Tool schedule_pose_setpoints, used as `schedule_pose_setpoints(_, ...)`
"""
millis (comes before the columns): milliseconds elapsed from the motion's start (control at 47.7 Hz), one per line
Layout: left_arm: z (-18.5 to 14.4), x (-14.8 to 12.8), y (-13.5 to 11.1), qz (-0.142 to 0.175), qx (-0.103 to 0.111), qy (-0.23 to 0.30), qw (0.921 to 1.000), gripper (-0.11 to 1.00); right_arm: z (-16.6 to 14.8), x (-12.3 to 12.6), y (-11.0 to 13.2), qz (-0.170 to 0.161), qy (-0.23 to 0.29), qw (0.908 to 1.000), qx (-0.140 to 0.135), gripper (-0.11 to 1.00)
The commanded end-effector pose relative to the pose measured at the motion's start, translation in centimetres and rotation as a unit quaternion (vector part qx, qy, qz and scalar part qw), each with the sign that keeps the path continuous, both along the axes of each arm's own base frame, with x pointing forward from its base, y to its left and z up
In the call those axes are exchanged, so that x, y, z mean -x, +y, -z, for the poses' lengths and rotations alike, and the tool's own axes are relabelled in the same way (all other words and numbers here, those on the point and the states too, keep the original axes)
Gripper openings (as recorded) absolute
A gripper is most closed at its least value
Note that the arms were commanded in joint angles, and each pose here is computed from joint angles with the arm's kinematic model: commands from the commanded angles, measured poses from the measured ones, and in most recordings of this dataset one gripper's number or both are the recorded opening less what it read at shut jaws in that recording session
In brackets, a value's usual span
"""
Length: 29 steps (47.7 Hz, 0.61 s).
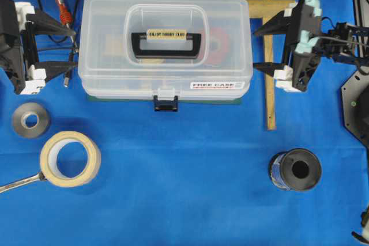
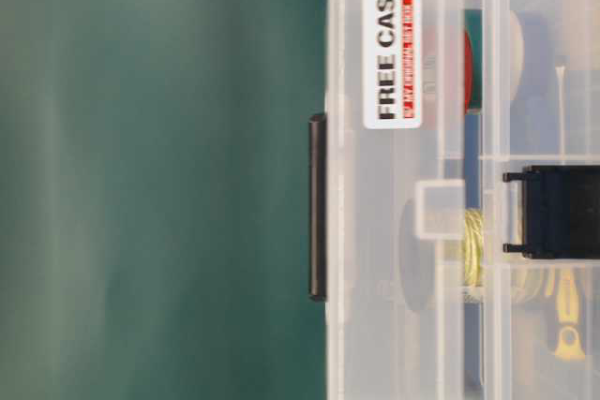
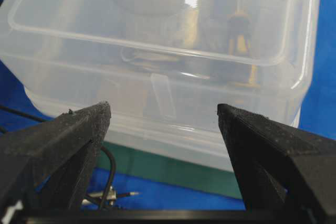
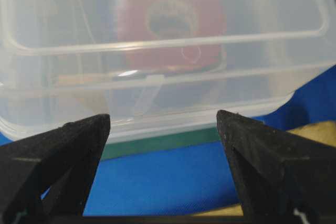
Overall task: Open the tool box with both arms.
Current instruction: 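Grip the lid edges with both grippers and lift upward, then swing the lid back away from the box with both grippers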
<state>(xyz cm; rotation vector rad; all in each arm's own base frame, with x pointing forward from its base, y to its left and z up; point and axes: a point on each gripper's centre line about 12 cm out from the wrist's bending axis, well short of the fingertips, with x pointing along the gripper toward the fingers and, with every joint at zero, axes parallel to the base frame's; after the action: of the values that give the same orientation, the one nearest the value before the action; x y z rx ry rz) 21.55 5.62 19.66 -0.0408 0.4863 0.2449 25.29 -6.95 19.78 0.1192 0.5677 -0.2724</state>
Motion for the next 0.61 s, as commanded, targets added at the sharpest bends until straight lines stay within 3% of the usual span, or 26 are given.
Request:
schedule_pose_setpoints(0, -2.8, -1.0, -0.2, 0.005, -0.006, -0.052, 0.9986, 0.82, -3.6, -1.1, -0.1, -0.003, -0.057, 0.9983, 0.014, 0.83)
schedule_pose_setpoints(587, -5.0, 0.4, 0.9, -0.025, -0.022, -0.099, 0.9946, 0.82, -5.8, -0.1, -0.7, 0.012, -0.095, 0.995, 0.027, 0.83)
